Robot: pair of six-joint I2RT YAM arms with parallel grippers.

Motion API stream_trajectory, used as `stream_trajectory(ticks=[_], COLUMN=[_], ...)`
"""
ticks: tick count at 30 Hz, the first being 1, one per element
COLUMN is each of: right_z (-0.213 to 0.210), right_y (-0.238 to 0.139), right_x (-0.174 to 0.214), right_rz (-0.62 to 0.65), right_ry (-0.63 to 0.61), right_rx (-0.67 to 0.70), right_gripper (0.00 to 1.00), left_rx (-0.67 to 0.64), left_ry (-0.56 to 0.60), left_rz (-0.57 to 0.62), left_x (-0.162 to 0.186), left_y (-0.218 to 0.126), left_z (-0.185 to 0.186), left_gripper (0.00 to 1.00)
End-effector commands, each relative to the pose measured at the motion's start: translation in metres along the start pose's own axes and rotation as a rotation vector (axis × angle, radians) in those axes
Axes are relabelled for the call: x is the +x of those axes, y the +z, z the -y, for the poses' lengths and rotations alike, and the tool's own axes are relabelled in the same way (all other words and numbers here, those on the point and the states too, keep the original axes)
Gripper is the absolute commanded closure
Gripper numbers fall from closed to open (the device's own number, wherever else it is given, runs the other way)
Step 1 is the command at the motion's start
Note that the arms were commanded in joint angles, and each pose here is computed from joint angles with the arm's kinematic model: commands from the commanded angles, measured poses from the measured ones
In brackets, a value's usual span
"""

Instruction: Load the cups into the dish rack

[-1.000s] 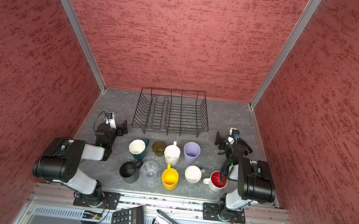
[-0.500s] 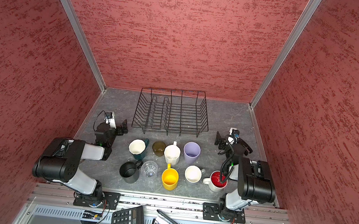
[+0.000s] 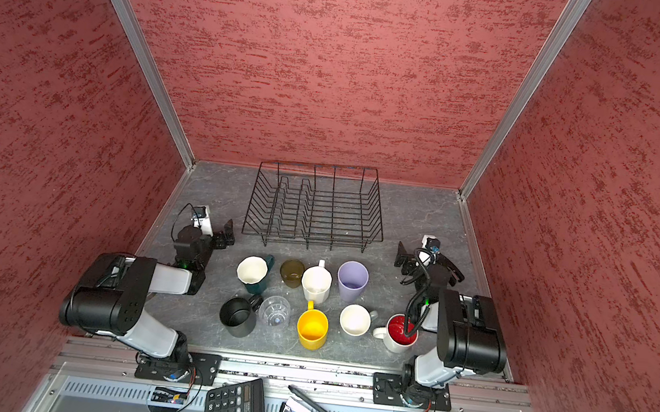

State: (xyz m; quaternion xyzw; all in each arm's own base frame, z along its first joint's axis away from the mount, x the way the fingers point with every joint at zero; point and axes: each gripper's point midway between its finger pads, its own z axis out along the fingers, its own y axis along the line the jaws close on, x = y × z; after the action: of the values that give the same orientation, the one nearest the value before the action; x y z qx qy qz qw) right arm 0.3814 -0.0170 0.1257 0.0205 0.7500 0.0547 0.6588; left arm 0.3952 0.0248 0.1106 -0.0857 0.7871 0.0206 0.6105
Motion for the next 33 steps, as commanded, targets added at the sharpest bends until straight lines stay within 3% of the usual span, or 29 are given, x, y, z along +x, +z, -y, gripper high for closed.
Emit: stream_trajectory(ticks=[1,4,6,8,12,13,17,20,23,25,29,33], right_z=[0.007,0.022,0.024,0.033,0.026,0.023,0.006,-0.011,-0.021,-0.017,0.007,0.000], right_y=[-0.008,-0.020,-0.013,-0.009,-0.016,-0.020,-0.034,-0.036,-0.015,-0.005,0.001,-0.006], right_x=[-0.018,-0.034,-0.042,-0.062,-0.116,-0.128,-0.127,-0.125,-0.124,-0.121,-0.106,-0.113], right_rz=[0.079,0.115,0.063,0.038,0.096,0.122,0.192,0.208,0.058,-0.032,-0.230,-0.240], right_ry=[0.011,0.044,0.058,0.129,0.314,0.375,0.603,0.616,0.586,0.554,0.459,0.361], right_rx=[0.061,0.160,0.180,0.239,0.219,0.204,0.068,-0.068,-0.090,-0.046,0.201,0.239], right_gripper=[0.01,0.01,0.01,0.01,0.01,0.01,0.01,0.01,0.01,0.01,0.01,0.01], left_rx=[-0.026,0.002,-0.093,-0.153,-0.235,-0.230,-0.004,0.097,0.134,0.143,0.172,0.225], left_ry=[-0.031,0.009,0.018,-0.010,-0.280,-0.322,-0.435,-0.534,-0.543,-0.531,-0.530,-0.560], left_rz=[0.066,0.138,0.170,0.115,-0.005,-0.015,0.032,0.018,-0.074,-0.168,-0.414,-0.575], left_x=[-0.012,-0.018,-0.032,-0.048,-0.078,-0.086,-0.109,-0.116,-0.111,-0.101,-0.072,-0.052], left_y=[-0.010,-0.027,-0.034,-0.037,-0.057,-0.065,-0.096,-0.117,-0.134,-0.144,-0.161,-0.176], left_z=[-0.007,0.003,-0.002,-0.009,-0.029,-0.030,-0.011,-0.005,0.003,0.009,0.024,0.039], left_gripper=[0.00,0.00,0.00,0.00,0.00,0.00,0.00,0.00,0.02,0.03,0.10,0.15])
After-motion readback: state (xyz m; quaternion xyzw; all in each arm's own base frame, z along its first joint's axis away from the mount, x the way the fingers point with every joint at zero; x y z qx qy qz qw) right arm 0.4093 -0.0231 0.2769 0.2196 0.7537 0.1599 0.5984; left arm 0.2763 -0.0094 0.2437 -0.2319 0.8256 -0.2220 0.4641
